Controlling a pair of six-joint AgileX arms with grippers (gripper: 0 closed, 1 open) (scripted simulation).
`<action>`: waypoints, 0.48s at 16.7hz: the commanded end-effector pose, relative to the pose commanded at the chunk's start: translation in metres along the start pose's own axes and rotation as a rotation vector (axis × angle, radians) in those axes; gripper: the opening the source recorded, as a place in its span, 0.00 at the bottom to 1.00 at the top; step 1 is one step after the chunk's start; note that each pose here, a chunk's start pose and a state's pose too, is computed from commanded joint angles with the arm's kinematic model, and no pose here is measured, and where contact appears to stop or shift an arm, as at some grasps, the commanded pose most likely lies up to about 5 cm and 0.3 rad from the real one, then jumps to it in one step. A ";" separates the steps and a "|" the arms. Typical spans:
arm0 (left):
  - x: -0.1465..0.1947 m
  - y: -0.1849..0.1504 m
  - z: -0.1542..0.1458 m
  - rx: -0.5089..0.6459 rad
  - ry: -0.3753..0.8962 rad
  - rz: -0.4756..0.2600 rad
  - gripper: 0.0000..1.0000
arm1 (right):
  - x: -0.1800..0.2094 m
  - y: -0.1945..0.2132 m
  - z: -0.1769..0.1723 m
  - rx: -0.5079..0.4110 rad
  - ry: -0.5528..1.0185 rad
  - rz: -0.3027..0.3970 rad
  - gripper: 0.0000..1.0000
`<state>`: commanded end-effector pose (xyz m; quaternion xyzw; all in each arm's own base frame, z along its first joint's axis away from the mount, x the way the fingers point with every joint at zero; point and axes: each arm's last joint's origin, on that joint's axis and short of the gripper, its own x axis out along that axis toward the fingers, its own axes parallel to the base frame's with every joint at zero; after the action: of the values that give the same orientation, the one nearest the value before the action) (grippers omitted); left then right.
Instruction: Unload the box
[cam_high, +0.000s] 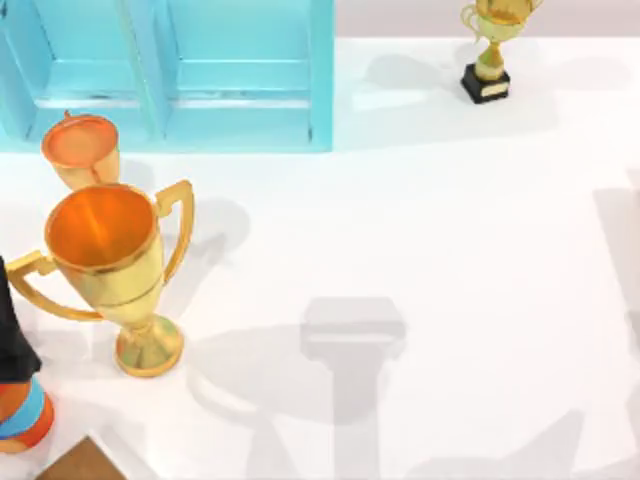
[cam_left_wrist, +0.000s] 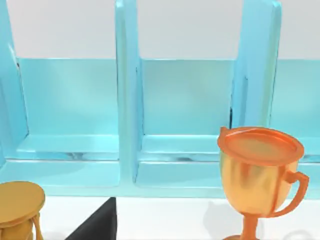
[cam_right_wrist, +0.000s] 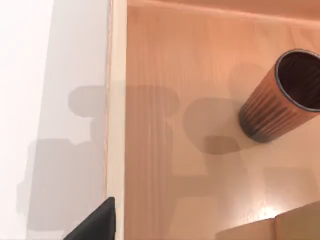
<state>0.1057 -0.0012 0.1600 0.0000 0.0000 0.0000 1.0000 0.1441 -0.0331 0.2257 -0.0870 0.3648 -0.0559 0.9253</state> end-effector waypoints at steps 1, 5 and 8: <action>0.000 0.000 0.000 0.000 0.000 0.000 1.00 | 0.006 -0.009 0.013 -0.015 0.107 0.009 1.00; 0.000 0.000 0.000 0.000 0.000 0.000 1.00 | 0.045 -0.050 0.049 -0.029 0.503 0.092 1.00; 0.000 0.000 0.000 0.000 0.000 0.000 1.00 | 0.073 -0.083 0.063 0.003 0.700 0.158 1.00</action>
<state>0.1057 -0.0012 0.1600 0.0000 0.0000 0.0000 1.0000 0.2367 -0.1188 0.2394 -0.0329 0.6651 -0.0110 0.7460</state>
